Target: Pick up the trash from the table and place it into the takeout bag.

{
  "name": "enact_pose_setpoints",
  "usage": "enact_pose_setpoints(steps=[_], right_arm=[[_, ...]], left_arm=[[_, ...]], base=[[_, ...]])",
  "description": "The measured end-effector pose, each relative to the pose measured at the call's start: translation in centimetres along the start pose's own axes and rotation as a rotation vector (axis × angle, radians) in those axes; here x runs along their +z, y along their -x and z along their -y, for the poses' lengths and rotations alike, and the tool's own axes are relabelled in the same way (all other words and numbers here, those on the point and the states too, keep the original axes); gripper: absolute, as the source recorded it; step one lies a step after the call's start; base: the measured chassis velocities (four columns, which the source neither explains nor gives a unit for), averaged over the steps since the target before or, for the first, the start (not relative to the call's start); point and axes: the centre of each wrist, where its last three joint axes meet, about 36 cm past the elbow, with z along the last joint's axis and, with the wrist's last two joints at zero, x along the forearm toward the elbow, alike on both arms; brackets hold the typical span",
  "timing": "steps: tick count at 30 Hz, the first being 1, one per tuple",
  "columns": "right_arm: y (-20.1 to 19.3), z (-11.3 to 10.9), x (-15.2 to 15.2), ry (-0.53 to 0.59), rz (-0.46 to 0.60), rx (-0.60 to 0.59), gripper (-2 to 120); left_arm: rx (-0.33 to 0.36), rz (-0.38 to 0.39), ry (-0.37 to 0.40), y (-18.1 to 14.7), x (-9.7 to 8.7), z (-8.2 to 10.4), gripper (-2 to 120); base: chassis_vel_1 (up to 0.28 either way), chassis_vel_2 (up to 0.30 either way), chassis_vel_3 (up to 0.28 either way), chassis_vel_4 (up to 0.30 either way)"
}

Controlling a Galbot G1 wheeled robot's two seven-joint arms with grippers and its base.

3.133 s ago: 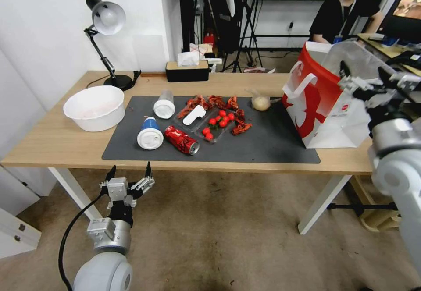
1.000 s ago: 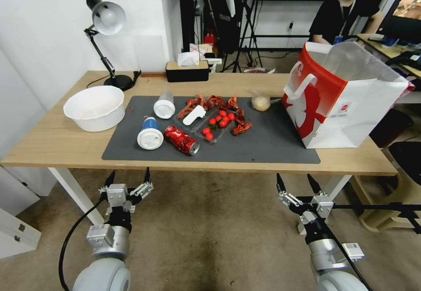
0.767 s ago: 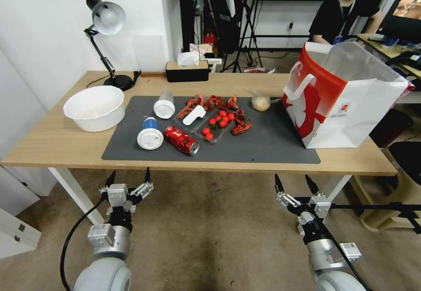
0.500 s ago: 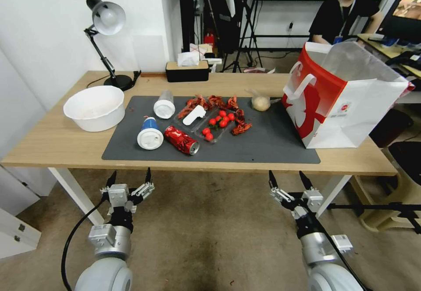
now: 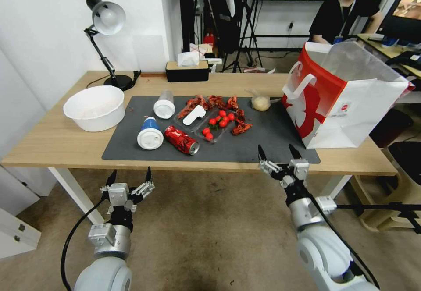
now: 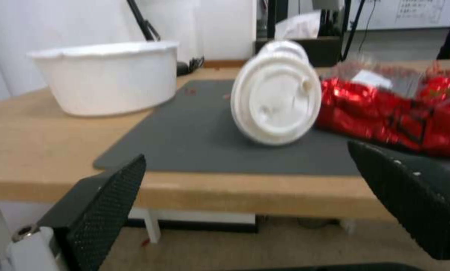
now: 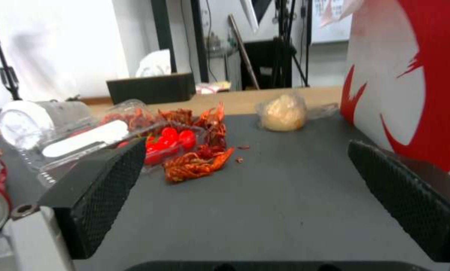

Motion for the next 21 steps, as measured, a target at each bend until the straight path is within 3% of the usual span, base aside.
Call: enact_pose_setpoints(steps=[21], right_arm=[[8.5, 2.9, -5.7, 0.005, -0.176, -0.019, 100]], left_arm=[[-0.001, -0.002, 0.001, 0.1, 0.1, -0.1, 100]], base=[[0.000, 0.000, 0.000, 0.000]])
